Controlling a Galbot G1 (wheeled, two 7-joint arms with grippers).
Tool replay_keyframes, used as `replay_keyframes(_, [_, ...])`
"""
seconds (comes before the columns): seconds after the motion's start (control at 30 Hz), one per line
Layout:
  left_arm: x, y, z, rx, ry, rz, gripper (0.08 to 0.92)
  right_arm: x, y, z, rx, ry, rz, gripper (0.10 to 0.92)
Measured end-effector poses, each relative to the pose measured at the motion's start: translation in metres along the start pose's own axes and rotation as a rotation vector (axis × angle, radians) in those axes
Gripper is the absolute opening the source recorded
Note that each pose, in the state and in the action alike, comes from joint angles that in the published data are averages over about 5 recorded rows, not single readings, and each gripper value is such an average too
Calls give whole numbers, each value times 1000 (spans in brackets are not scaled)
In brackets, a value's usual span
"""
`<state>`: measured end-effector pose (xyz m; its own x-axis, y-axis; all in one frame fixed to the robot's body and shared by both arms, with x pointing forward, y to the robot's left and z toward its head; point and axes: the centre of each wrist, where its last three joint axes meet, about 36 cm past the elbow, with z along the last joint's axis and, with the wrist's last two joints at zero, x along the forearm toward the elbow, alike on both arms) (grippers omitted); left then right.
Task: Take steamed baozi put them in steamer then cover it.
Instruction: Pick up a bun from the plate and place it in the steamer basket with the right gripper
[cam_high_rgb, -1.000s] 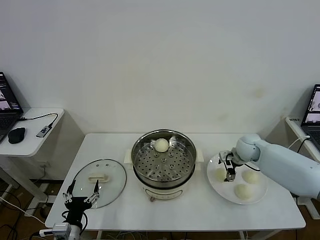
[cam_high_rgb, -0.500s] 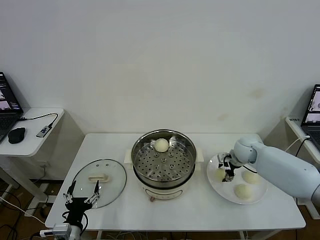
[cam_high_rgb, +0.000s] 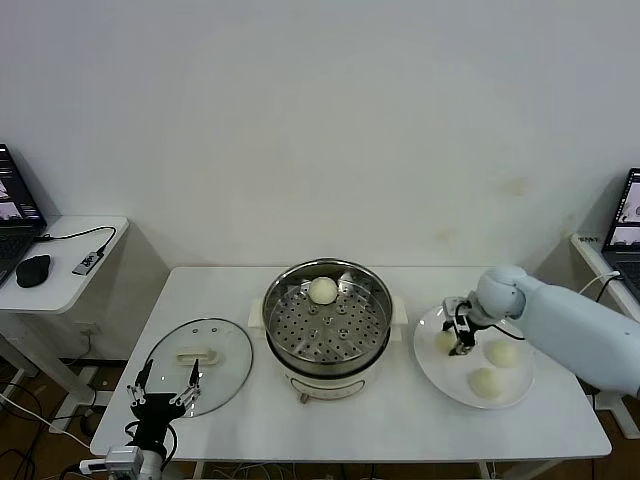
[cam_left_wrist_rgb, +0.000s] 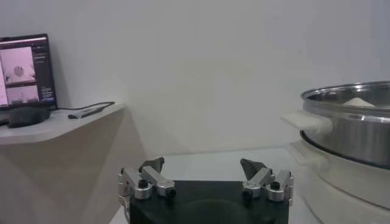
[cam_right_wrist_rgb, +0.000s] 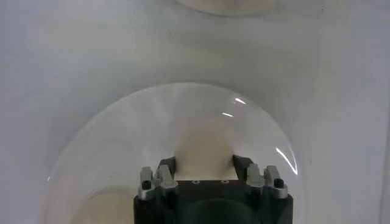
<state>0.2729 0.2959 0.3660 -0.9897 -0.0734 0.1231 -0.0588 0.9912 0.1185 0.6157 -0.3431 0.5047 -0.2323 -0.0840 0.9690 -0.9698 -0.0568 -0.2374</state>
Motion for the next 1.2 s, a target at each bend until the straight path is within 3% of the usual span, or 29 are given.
replay_keyframes(0.37, [-2,-1,-5,1,-13,12,823,102,-31,-19,13,-62,92,585])
replay_keyframes(0.67, [-4,-1,-7,5,-18,17,823,171,-58,-96,63,-156,152,594])
replay_keyframes(0.87, [-4,-3,-7,13,-19,11,823,177,-67,-163,82,-203,131,594])
replay_keyframes(1.2, [-4,-2,-8,18,-23,-5,823,136,-64,-257,81,-225,49,594])
